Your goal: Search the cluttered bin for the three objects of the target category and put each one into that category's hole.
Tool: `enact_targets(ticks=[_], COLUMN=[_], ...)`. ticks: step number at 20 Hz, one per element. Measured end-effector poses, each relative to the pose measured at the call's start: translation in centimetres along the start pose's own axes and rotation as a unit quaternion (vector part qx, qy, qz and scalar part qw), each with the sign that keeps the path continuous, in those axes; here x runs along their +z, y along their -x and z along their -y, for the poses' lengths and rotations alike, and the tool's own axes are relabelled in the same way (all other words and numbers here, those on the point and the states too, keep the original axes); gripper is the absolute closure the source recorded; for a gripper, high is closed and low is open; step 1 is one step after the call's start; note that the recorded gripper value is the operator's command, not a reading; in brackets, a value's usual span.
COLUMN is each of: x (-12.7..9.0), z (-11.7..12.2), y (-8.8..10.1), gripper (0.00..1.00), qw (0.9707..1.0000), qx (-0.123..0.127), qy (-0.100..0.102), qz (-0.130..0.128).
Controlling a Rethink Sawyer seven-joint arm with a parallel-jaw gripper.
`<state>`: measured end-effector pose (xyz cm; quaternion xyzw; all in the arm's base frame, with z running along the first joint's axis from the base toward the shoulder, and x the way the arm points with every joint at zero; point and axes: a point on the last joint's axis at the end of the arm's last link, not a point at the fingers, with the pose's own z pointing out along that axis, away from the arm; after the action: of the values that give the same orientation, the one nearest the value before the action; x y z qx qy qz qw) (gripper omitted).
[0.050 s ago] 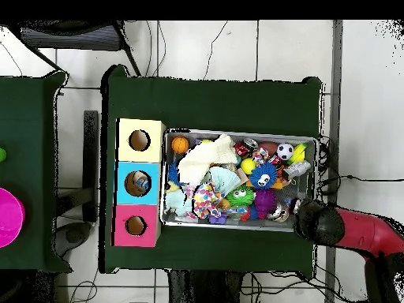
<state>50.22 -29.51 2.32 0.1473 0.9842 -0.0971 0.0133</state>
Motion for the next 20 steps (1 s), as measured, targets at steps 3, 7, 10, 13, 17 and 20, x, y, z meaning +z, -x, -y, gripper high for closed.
enact_targets(ticks=[3, 7, 10, 13, 17, 20], x=[0.7, 1.8, 2.4, 2.8, 2.8, 2.8], z=[-0.4, -1.1, -1.5, -1.9, -2.2, -2.6], y=[-0.1, -0.6, -1.1, -1.4, -1.2, -1.2], gripper=[0.0, 0.0, 0.0, 0.0, 0.0, 0.0], qw=[1.0, 0.9999, 0.9998, 0.9997, 0.9998, 0.9997], qx=[-0.001, -0.003, -0.004, -0.006, -0.012, -0.019], qy=[0.006, 0.013, 0.017, 0.02, 0.014, 0.008], qz=[0.006, 0.002, -0.004, -0.009, -0.009, -0.01])
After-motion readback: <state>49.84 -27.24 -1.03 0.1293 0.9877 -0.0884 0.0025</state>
